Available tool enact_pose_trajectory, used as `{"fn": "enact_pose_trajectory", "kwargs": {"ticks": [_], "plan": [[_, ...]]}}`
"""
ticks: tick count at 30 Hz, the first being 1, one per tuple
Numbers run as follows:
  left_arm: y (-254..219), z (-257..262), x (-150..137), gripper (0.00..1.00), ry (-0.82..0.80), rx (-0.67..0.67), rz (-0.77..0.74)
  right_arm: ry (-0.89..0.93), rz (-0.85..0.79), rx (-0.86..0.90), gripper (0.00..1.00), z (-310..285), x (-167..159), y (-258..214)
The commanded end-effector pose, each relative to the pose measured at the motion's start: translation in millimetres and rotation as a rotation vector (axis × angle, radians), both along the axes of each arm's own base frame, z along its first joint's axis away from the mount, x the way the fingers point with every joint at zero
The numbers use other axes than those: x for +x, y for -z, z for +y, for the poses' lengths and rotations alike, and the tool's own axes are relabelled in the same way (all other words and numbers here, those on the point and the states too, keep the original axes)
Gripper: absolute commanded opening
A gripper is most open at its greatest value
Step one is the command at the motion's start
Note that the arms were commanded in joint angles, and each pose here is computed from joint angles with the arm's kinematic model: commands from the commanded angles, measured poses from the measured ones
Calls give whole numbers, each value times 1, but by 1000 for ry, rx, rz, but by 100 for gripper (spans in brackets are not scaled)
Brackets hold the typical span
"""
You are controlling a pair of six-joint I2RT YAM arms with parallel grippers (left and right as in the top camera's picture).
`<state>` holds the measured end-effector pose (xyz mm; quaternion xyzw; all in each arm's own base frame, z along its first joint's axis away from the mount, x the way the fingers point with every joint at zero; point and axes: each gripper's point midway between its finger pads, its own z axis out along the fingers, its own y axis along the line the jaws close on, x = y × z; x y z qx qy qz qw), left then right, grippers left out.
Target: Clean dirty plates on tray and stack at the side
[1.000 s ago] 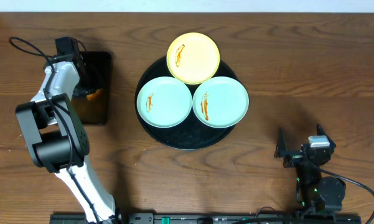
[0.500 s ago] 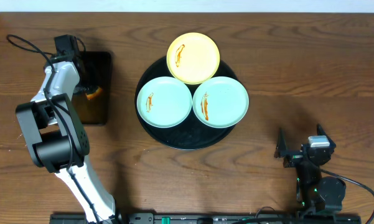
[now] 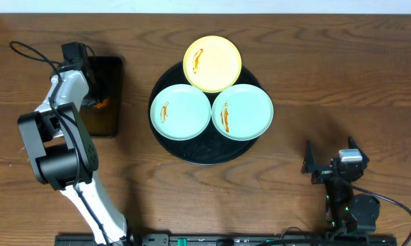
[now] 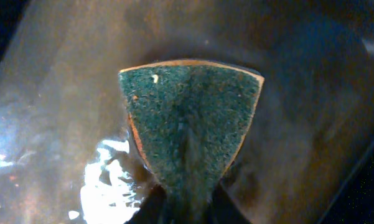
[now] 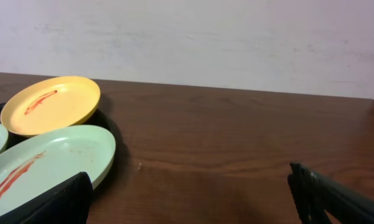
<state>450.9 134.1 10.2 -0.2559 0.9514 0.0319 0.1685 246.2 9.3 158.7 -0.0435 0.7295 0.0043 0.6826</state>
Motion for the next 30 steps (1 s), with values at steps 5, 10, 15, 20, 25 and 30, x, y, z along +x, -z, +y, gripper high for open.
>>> {"fn": "enact_pose_trajectory", "kwargs": {"ticks": [5,10,15,20,25,30], "plan": [[-121,7,13,8,-8,85,-268,-6,0,-9,99,2,0,1],[-192,5,5,8,-9,124,-415,-6,0,-9,99,2,0,1],[-202,4,2,7,-3,134,-435,-6,0,-9,99,2,0,1],[-150,9,8,7,0,90,-325,-6,0,-9,99,2,0,1],[-82,-6,8,8,49,-221,-245,-6,0,-9,99,2,0,1],[-108,-15,12,7,126,-333,-344,-5,0,-9,99,2,0,1]]}}
